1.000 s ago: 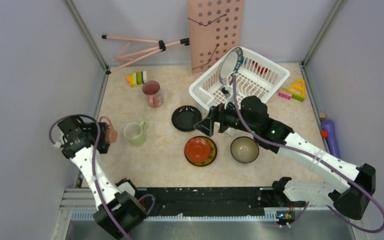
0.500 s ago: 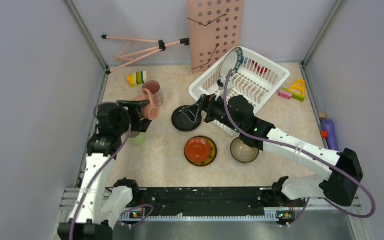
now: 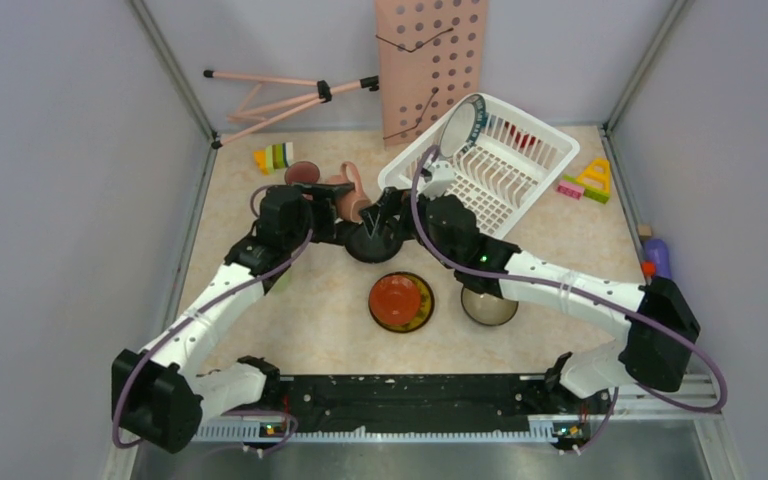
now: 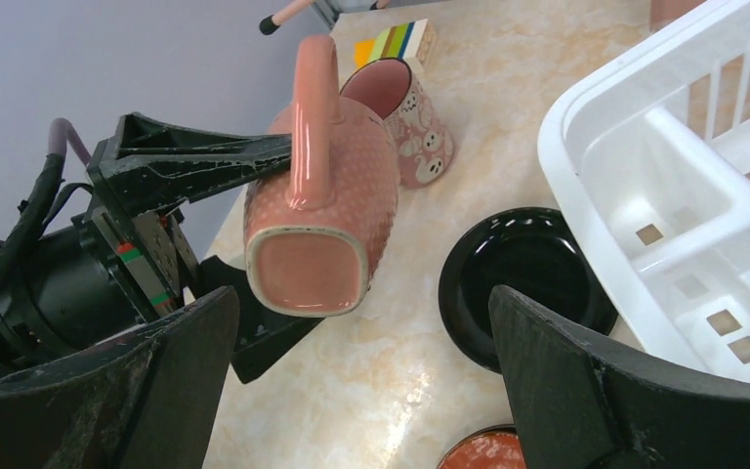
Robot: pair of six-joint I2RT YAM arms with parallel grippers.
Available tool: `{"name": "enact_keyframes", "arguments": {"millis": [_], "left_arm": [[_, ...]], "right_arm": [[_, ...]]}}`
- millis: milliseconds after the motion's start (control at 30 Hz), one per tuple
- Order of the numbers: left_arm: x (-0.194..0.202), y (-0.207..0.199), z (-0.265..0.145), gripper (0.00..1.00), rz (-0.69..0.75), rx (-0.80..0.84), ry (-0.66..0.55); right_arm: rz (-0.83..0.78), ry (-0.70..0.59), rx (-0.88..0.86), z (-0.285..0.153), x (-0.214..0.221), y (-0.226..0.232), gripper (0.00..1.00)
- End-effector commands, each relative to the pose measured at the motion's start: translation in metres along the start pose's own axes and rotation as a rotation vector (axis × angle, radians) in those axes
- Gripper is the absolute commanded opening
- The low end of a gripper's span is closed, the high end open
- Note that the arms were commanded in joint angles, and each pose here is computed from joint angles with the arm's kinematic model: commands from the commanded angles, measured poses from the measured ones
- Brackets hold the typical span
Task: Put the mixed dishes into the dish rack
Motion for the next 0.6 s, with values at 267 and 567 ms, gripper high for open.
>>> {"name": "enact_keyframes", "arguments": {"millis": [267, 567], "left_arm": [[0.041, -0.041, 0.003, 0.00, -0.055, 0.191, 0.161], [0.049, -0.041, -0.007, 0.00, -0.057, 0.184, 0.220]], "right_arm": [[0.003, -0.066, 0.000, 0.016, -0.012, 0.012, 0.98], [-0.007, -0.062, 0.074, 0.030, -0.007, 0.006, 0.97]]}}
Point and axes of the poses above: each gripper's point midway between its finger pads, its own z axis out along the fingers, its own y axis along the line the jaws close on, x = y × z, the point moved 8 cm from there along -z, back along the fingers, and after that the axes turned 6 degrees about -z, right-handed, at the moved point
